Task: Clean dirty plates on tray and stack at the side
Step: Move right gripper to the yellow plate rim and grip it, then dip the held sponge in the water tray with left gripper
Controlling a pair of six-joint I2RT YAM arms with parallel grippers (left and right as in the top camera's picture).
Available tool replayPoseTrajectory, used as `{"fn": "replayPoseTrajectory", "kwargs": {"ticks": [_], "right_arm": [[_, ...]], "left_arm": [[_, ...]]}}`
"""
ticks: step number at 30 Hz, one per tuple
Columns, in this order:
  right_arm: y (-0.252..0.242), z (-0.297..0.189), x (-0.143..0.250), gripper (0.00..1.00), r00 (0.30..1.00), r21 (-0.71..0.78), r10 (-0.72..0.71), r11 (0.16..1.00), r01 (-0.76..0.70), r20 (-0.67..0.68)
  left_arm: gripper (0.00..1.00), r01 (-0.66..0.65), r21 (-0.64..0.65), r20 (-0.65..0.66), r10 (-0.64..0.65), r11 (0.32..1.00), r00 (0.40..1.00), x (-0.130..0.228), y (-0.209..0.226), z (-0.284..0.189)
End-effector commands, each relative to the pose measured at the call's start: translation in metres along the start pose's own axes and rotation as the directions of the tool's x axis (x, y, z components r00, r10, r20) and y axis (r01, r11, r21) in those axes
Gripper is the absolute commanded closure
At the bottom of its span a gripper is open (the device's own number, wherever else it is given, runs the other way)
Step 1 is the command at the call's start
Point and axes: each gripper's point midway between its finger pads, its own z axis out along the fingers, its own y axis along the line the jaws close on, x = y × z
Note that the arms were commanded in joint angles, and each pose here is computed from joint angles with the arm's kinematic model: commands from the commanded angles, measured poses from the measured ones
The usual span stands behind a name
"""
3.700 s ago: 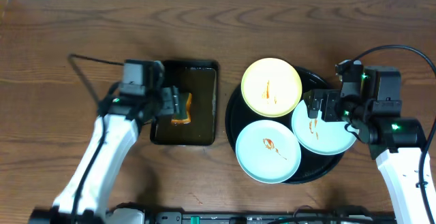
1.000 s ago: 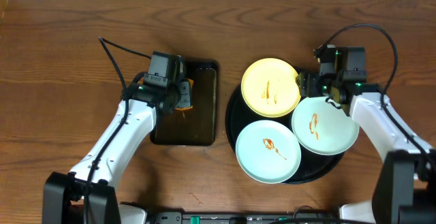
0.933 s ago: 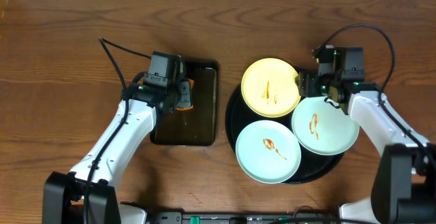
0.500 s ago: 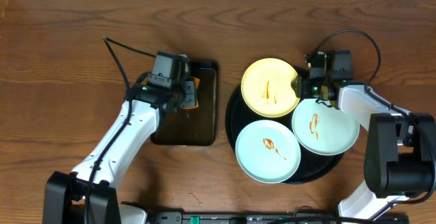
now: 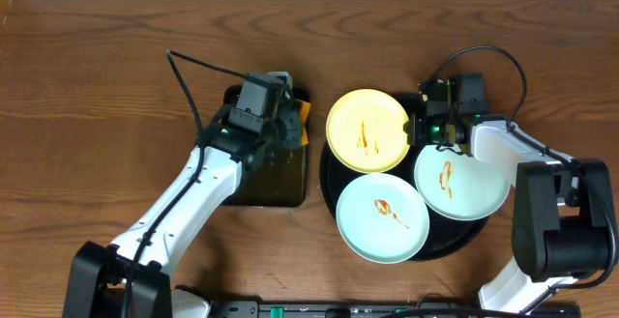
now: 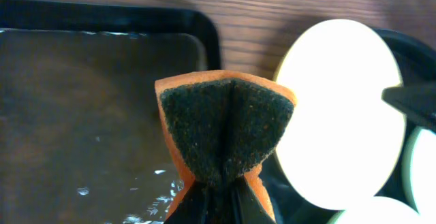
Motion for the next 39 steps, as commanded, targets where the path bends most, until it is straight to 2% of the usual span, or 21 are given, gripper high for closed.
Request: {"fn": "replayPoseTrajectory", "kwargs": {"ticks": [1, 4, 7, 13, 18, 35, 37, 39], "right_arm": [[0.006, 0.005, 0.005, 0.99, 1.0, -0.01, 0.009, 1.0, -0.01, -0.03], [0.006, 0.005, 0.006, 0.99, 0.999, -0.011, 0.009, 1.0, -0.009, -0.033], [0.006, 0.005, 0.006, 0.99, 0.999, -0.01, 0.009, 1.0, -0.01, -0.034], [0.006, 0.005, 0.006, 0.99, 0.999, -0.01, 0.009, 1.0, -0.009, -0.033], [0.006, 0.005, 0.006, 0.99, 0.999, -0.01, 0.009, 1.0, -0.009, -0.033], [0.006, 0.005, 0.005, 0.99, 1.0, -0.011, 0.008, 1.0, -0.008, -0.03], [0.006, 0.005, 0.005, 0.99, 1.0, -0.011, 0.008, 1.0, -0.008, -0.03], [0.006, 0.005, 0.005, 0.99, 1.0, -0.011, 0.008, 1.0, -0.008, -0.03]], "left_arm": [[0.93, 0.029, 0.06, 0.015, -0.03, 0.998, 0.999, -0.014, -0.019, -0.013], [0.93, 0.005, 0.055, 0.032, -0.007, 0.998, 0.999, -0.029, -0.025, -0.025], [0.93, 0.001, -0.041, 0.095, 0.003, 0.999, 0.995, -0.049, -0.013, -0.035], [0.93, 0.015, -0.205, 0.182, 0.023, 0.979, 0.983, -0.066, 0.015, -0.041], [0.93, 0.007, -0.214, 0.207, 0.038, 0.977, 0.978, -0.072, 0.015, -0.044], [0.93, 0.008, -0.219, 0.192, 0.035, 0.976, 0.981, -0.068, 0.017, -0.043], [0.93, 0.007, -0.235, 0.152, 0.03, 0.972, 0.988, -0.058, 0.021, -0.04], [0.93, 0.037, -0.276, 0.019, -0.034, 0.961, 0.999, -0.015, 0.039, -0.018]]}}
